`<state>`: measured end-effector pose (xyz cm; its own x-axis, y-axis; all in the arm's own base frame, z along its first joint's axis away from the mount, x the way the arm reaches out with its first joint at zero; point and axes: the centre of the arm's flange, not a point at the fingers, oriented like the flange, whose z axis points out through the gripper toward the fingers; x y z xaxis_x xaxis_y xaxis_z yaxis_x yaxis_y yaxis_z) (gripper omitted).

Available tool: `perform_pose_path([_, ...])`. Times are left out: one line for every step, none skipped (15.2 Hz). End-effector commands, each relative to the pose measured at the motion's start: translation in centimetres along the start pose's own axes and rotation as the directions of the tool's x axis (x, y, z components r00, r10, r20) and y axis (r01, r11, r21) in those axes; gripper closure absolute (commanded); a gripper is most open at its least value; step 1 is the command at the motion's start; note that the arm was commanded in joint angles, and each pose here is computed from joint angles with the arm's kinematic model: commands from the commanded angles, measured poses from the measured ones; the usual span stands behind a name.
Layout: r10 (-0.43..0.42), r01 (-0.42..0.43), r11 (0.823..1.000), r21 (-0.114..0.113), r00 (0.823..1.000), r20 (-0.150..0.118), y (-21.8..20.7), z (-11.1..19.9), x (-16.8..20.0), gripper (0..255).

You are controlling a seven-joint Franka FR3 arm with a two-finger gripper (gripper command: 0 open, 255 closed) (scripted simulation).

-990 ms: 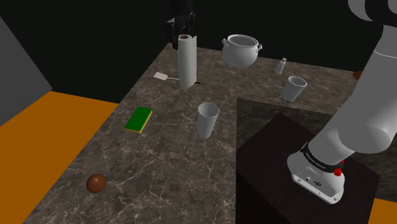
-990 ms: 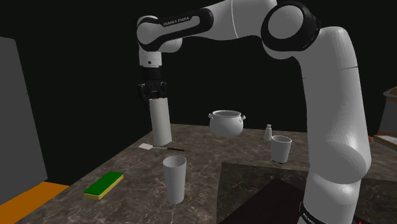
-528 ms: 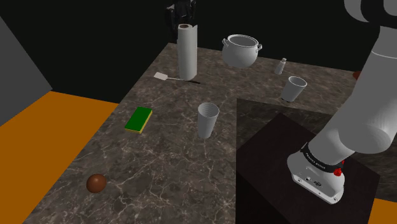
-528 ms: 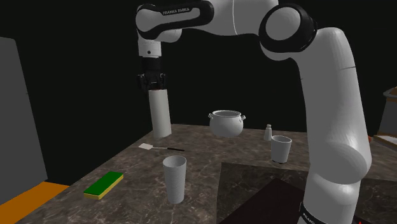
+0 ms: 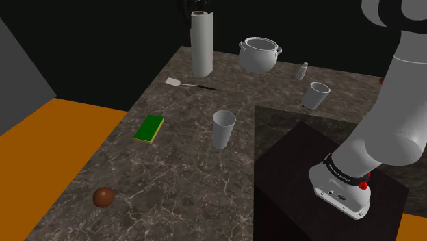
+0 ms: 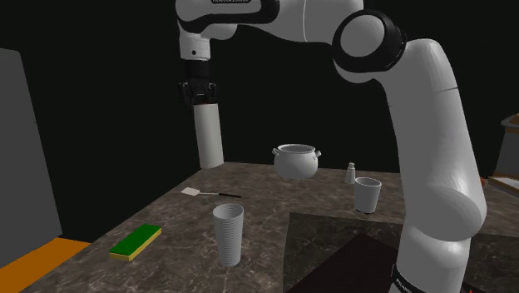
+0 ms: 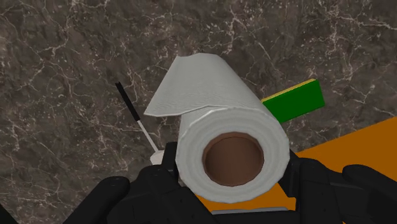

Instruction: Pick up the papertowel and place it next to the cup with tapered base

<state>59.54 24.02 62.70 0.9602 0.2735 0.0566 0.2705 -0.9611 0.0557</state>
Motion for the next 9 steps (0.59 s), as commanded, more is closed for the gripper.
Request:
perform_pose_path([0.0, 0.0, 1.0, 0.0, 1.0, 0.001, -0.1, -1.0, 0.1, 255])
perform_pose_path([0.0, 0.0, 1.0, 0.0, 1.0, 0.001, 0.0, -1.5, 0.1, 255])
perform_pose_path([0.0, 0.0, 1.0, 0.0, 1.0, 0.001, 0.0, -2.0, 0.1, 255])
perform_pose_path([0.0, 0.0, 1.0, 0.0, 1.0, 0.001, 0.0, -2.6, 0.2, 255])
perform_pose_path([0.0, 0.0, 1.0, 0.0, 1.0, 0.001, 0.1, -3.1, 0.2, 255])
perform_pose_path([0.0, 0.0, 1.0, 0.0, 1.0, 0.001, 0.1, -3.6, 0.2, 255])
perform_pose_path([0.0, 0.0, 1.0, 0.0, 1.0, 0.001, 0.1, -4.1, 0.2, 255])
perform_pose_path([0.0, 0.0, 1.0, 0.0, 1.0, 0.001, 0.1, -4.7, 0.3, 255])
perform_pose_path([0.0, 0.0, 1.0, 0.0, 1.0, 0.001, 0.2, -5.2, 0.3, 255])
